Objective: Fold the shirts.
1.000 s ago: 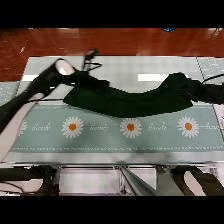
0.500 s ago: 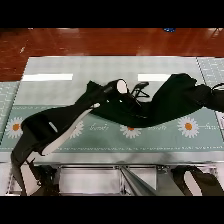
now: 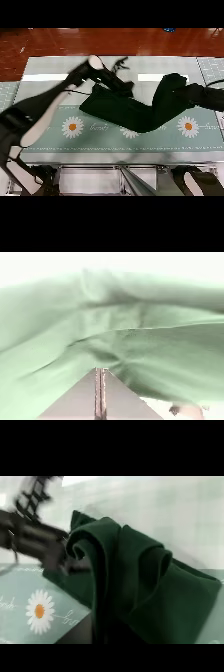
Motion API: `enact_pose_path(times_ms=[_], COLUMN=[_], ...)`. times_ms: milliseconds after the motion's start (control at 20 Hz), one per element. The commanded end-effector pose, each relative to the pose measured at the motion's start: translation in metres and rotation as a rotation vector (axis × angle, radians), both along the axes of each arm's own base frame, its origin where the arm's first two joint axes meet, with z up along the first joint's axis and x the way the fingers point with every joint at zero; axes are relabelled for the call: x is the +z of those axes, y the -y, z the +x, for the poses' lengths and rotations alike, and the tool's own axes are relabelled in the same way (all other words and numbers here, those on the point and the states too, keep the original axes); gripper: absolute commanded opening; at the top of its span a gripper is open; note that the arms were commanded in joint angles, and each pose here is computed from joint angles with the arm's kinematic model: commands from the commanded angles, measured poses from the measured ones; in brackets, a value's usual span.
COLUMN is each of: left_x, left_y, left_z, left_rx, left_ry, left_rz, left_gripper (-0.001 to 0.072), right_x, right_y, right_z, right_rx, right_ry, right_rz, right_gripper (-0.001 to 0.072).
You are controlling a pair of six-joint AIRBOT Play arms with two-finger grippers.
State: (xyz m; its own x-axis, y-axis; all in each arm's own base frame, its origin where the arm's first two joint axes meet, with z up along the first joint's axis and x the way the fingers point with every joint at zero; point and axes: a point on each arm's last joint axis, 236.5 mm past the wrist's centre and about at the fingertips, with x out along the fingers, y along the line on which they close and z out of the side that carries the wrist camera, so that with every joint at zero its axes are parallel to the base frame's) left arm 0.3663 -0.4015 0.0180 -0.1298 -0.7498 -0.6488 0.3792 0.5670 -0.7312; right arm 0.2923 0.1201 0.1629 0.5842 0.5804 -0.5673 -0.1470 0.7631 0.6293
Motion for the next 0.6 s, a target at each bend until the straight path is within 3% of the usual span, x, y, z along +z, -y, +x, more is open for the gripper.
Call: enact_pose_path(times_ms=[0,250,550], left_x=[0.059,0.133,0.129], left_y=[-0.114,-0.251,-0.276], left_z=[0.048,0.014,-0.064], left_rx=[0.155,0.368,0.49], left_ry=[0.15,0.376,0.459], left_rz=[0.072,0.138,0.136], left_gripper=[0.0018,0.0018,0.0018], right_x=[0.004,-0.022,-0.111], right_y=[-0.045,-0.155,-0.269], right_z=[0.023,0.083,0.118], right_rx=[0.088,0.235,0.344], right_ry=[0.01,-0.017,-0.178], right_rz=[0.057,0.077,0.093], right_gripper=[0.0029,0.0029,0.003])
